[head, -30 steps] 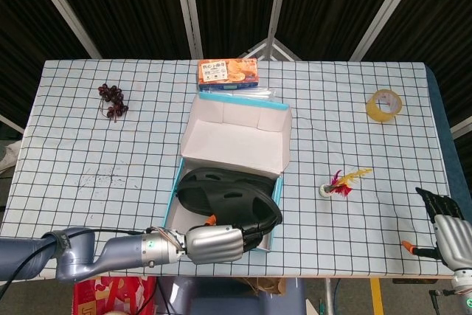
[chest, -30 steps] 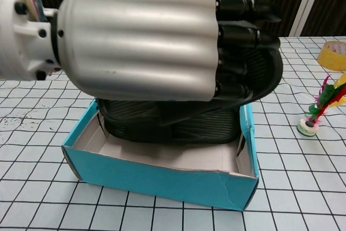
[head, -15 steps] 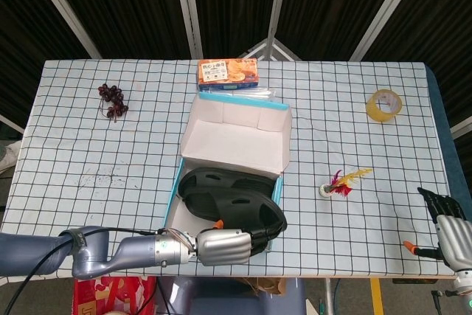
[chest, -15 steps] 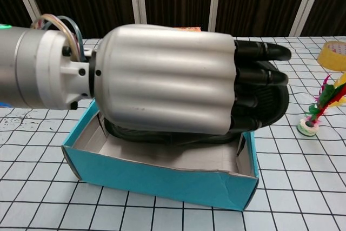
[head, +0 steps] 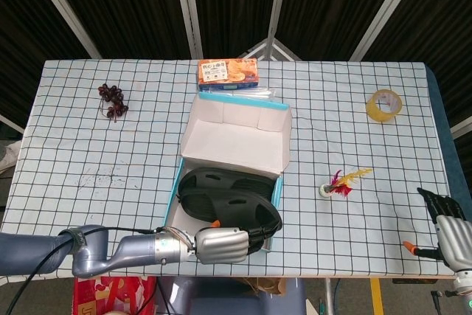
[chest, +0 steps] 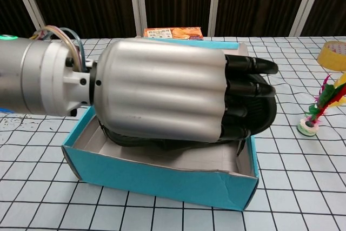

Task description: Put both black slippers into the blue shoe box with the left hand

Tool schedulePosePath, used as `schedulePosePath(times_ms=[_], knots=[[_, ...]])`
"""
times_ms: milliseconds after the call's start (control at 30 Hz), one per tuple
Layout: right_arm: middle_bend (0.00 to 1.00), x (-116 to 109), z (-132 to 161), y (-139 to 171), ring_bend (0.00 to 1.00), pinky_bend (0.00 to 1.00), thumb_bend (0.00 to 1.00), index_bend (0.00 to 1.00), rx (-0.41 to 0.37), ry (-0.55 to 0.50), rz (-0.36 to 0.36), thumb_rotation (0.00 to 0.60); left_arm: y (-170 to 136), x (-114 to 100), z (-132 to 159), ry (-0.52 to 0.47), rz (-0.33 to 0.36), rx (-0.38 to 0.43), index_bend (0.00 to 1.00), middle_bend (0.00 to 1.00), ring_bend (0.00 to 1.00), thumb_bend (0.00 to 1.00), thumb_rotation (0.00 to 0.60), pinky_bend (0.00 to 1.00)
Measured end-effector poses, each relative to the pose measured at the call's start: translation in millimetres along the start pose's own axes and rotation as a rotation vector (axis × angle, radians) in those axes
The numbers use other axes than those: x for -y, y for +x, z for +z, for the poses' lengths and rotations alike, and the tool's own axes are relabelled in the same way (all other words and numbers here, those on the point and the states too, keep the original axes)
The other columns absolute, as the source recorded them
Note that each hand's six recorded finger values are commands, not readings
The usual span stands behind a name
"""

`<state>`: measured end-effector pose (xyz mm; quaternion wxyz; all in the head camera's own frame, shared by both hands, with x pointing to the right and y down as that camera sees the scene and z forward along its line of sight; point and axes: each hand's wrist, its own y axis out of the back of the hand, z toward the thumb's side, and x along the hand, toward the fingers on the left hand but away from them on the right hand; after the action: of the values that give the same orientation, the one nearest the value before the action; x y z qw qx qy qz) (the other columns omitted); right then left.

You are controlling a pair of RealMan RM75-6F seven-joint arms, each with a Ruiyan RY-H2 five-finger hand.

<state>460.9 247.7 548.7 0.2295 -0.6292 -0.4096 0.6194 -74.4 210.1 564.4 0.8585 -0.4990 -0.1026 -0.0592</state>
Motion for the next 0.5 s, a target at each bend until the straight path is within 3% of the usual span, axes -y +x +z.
schedulePosePath(times_ms=[500], knots=[[0.11,0,-2,-1,0.10,0.04,0.16,0.06,0.011,-0.001,0.006,0.600,-2,19,19,-0.017,-0.046,0.055,0.46,0.55,0.08,0.48,0.600,0.06]])
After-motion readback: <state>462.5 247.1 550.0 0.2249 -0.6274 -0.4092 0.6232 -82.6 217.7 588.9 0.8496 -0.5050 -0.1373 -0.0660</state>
